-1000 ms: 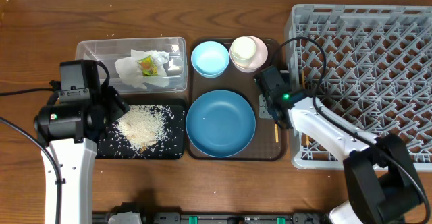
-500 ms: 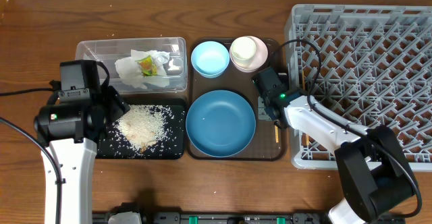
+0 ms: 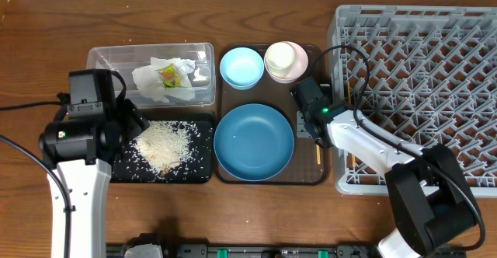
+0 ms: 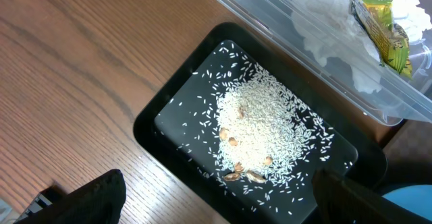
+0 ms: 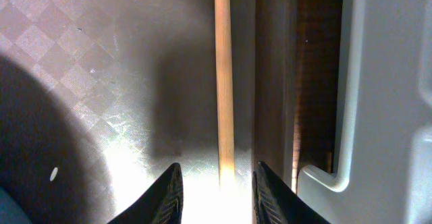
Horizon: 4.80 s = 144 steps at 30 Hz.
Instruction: Sort waste into correct bins and load items into the dishwasher rack
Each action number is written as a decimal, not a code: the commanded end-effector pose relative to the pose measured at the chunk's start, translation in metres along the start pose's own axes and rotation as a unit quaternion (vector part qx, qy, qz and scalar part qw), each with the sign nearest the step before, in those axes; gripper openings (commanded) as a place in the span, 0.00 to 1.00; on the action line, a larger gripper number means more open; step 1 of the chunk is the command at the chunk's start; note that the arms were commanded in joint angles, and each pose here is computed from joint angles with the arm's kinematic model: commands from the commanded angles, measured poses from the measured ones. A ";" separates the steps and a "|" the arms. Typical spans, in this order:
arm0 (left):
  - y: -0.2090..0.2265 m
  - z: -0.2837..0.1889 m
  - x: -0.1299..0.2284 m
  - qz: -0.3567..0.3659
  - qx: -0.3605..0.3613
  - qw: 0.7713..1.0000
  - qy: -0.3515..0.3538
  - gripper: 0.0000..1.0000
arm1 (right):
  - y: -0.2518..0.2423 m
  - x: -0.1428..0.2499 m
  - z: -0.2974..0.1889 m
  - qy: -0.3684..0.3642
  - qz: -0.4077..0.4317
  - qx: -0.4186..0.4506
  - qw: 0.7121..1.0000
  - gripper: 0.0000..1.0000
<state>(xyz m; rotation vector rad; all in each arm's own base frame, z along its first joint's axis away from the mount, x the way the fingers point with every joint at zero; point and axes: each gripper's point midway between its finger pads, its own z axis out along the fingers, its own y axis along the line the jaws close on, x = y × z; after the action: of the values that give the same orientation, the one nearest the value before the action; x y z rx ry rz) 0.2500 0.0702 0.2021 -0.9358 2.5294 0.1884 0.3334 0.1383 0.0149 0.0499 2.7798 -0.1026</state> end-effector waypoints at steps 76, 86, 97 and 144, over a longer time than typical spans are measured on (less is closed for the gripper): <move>0.003 -0.006 -0.007 -0.005 -0.006 1.000 -0.014 0.91 | 0.013 -0.043 -0.061 -0.110 -0.026 -0.072 0.991 0.01; 0.003 -0.006 -0.007 -0.005 -0.006 1.000 -0.014 0.91 | -0.033 -0.068 -0.152 -0.218 -0.083 -0.066 0.970 0.01; 0.003 -0.006 -0.007 -0.005 -0.006 1.000 -0.014 0.91 | -0.099 -0.060 -0.129 -0.164 -0.009 -0.037 0.986 0.01; 0.003 -0.006 -0.007 -0.005 -0.006 1.000 -0.014 0.91 | -0.004 -0.103 -0.108 -0.174 -0.017 -0.259 0.950 0.31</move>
<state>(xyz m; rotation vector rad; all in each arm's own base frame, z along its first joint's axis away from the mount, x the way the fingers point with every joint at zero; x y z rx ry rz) 0.2500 0.0702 0.2021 -0.9358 2.5294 0.1884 0.3883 0.1188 0.1325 -0.1119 2.4101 0.4320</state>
